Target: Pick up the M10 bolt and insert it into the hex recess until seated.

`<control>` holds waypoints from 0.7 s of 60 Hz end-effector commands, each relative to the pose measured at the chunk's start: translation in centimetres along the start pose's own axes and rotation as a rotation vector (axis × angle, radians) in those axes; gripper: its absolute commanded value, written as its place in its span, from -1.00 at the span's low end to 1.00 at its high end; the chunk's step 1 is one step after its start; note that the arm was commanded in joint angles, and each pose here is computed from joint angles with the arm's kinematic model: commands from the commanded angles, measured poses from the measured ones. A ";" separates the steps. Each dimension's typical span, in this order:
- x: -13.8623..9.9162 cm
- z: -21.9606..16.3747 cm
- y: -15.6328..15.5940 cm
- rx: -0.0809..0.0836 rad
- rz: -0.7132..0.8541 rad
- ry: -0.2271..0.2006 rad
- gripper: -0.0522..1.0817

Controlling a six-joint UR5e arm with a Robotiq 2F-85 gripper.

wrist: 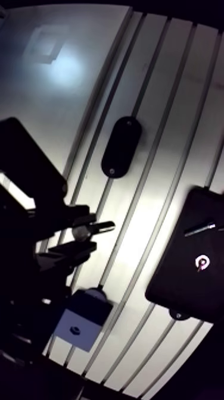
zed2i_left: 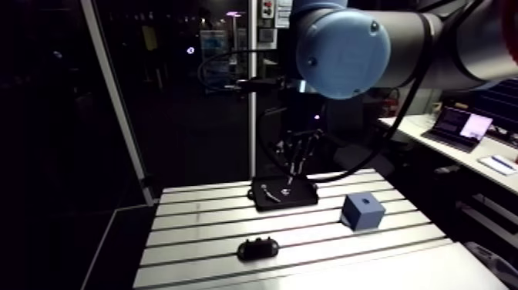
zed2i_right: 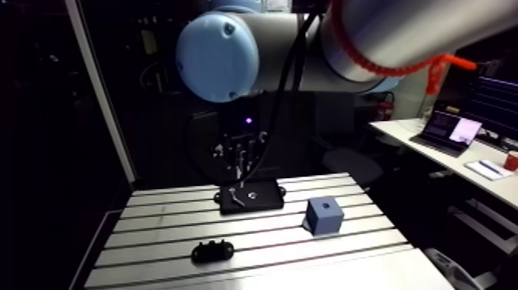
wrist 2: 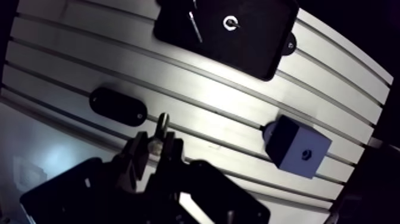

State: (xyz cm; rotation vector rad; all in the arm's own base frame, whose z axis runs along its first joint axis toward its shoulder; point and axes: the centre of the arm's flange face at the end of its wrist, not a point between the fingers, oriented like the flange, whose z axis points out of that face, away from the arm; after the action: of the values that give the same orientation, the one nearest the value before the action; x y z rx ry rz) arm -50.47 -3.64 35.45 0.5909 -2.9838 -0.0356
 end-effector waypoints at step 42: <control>0.1 0.3 12.3 0.014 -0.267 -0.291 0.52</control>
State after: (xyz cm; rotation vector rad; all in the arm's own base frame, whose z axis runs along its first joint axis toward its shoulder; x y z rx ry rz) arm -54.65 7.24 37.65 1.0442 -3.1216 -0.1601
